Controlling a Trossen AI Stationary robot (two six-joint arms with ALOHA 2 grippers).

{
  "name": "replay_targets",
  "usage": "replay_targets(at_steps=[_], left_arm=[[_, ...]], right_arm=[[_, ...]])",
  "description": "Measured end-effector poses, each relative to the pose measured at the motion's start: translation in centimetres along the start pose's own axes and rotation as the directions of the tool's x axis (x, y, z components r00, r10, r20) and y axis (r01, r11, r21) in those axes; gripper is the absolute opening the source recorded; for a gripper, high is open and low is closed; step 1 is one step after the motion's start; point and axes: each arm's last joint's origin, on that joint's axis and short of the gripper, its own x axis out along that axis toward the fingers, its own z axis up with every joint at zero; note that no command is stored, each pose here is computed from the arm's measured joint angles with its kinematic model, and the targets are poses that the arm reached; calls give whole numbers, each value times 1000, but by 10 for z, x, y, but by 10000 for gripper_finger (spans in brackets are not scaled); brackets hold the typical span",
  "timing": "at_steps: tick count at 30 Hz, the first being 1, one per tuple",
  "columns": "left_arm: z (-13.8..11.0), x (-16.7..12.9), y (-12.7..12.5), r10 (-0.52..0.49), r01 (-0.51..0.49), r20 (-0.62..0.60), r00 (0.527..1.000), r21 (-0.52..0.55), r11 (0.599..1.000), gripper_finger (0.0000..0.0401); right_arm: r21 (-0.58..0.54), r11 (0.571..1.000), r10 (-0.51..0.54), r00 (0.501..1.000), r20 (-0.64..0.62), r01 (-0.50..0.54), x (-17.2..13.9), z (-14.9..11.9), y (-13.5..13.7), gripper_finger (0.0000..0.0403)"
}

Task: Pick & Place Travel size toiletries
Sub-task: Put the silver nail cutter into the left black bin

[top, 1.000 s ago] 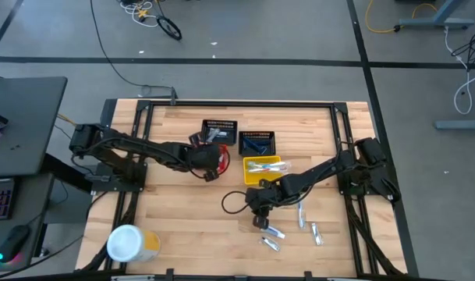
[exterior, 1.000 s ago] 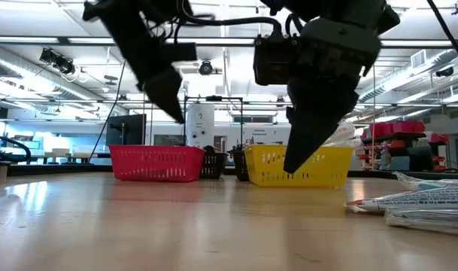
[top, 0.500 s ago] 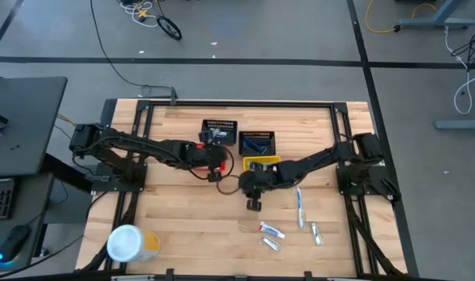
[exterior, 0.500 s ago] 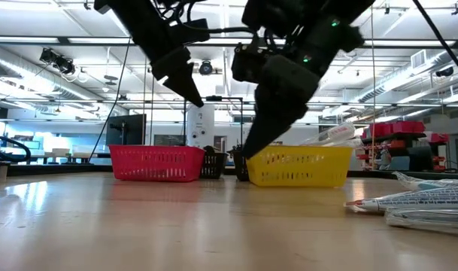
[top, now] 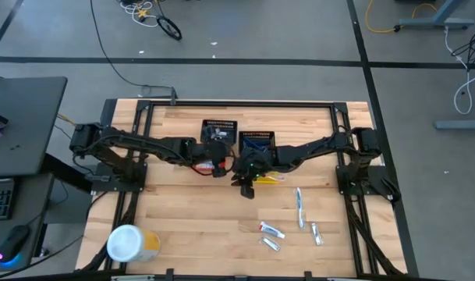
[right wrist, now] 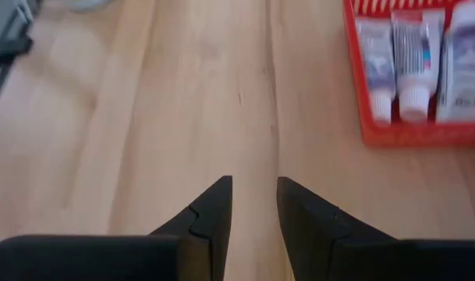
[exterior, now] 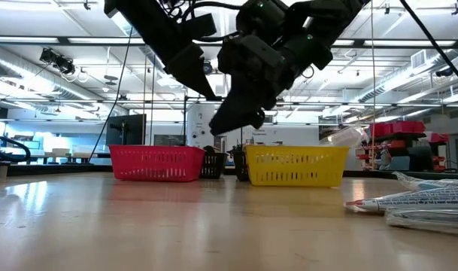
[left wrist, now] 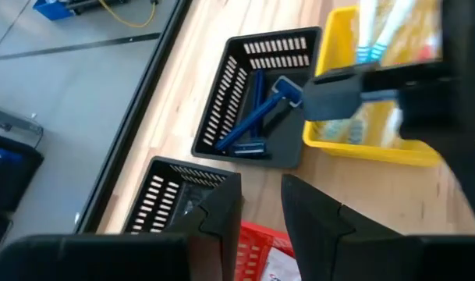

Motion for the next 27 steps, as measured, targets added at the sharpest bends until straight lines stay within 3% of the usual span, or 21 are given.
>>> replay_targets(at_steps=[5, 9, 18, 23, 27], left_arm=[[-1, 3, 5, 12, -13, -8, 1000, -88, 996, 100], [-1, 3, 6, 14, -15, -9, 1000, -96, 995, 99], [-3, 3, 5, -1, -3, -25, 1000, -184, 983, 96], [-7, 3, 5, -3, -14, -70, 998, -230, 973, 96], [-11, 3, 5, -14, -9, -100, 995, -221, 975, 96]], right_arm=[[-61, 998, 23, 998, 60, -19, 1, 5, 7, 111], [-67, 997, 32, 994, 107, -25, 0, 10, 8, 111], [-28, 996, 88, 993, 79, -86, 3, 6, 25, 111], [-52, 984, 167, 985, -36, -168, 6, -10, 56, 110], [-11, 996, 87, 983, -161, -90, 8, -30, 79, 110]])
